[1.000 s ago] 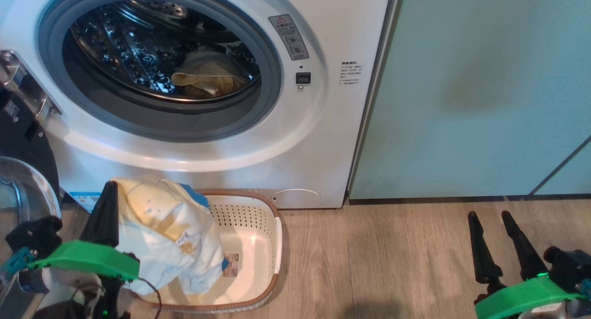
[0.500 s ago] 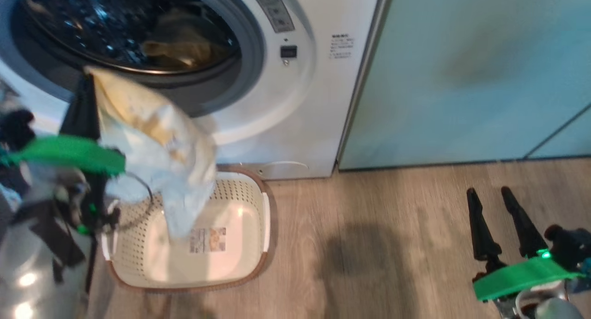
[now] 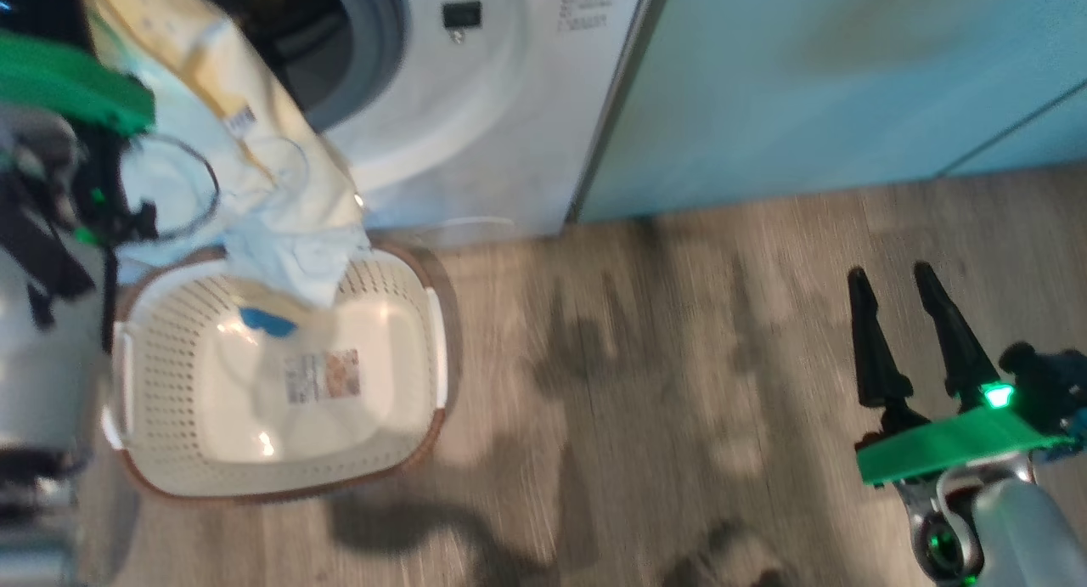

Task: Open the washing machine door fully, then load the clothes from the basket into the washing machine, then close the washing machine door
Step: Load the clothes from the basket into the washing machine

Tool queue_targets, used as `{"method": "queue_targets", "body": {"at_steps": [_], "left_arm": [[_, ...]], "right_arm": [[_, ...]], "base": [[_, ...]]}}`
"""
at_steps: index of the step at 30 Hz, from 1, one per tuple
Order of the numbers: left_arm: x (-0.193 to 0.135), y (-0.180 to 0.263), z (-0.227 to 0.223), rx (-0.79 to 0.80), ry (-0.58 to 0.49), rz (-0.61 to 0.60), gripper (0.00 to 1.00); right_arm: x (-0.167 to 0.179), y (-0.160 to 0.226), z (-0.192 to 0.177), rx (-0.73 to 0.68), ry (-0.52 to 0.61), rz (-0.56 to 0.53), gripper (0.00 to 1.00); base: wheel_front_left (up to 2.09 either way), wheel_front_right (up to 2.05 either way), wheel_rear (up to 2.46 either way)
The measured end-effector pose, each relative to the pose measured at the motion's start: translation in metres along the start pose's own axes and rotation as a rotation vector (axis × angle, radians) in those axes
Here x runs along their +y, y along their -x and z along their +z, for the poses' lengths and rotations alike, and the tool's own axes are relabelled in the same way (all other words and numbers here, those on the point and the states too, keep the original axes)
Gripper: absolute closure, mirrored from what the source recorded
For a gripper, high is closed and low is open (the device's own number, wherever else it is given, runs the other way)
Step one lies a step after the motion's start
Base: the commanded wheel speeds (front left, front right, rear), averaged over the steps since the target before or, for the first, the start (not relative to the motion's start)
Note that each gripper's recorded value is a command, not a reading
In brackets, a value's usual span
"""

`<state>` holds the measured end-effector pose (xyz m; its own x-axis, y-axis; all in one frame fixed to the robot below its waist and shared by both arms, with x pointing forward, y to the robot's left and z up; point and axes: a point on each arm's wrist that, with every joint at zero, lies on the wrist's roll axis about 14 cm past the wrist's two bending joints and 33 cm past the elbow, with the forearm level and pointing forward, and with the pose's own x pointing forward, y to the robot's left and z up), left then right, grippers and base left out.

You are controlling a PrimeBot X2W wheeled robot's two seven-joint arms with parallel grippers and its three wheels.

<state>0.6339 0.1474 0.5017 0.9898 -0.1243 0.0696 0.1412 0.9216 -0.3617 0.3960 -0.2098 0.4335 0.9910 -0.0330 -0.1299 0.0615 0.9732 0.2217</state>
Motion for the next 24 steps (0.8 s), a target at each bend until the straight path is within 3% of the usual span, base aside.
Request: {"method": "queue_targets", "body": {"at_steps": [15, 24], "left_arm": [[0.003, -0.088, -0.065, 0.112, -0.042, -0.004, 1.0], [0.005, -0.122, -0.068, 0.061, -0.044, 0.004, 1.0]], "right_arm": [[-0.013, -0.03, -0.035, 0.09, 0.039, -0.026, 0.0], [-0.015, -0.045, -0.05, 0.123, 0.058, -0.017, 0.0]], "base": [[0.0, 0.0, 0.0], [0.0, 0.0, 0.0]]}}
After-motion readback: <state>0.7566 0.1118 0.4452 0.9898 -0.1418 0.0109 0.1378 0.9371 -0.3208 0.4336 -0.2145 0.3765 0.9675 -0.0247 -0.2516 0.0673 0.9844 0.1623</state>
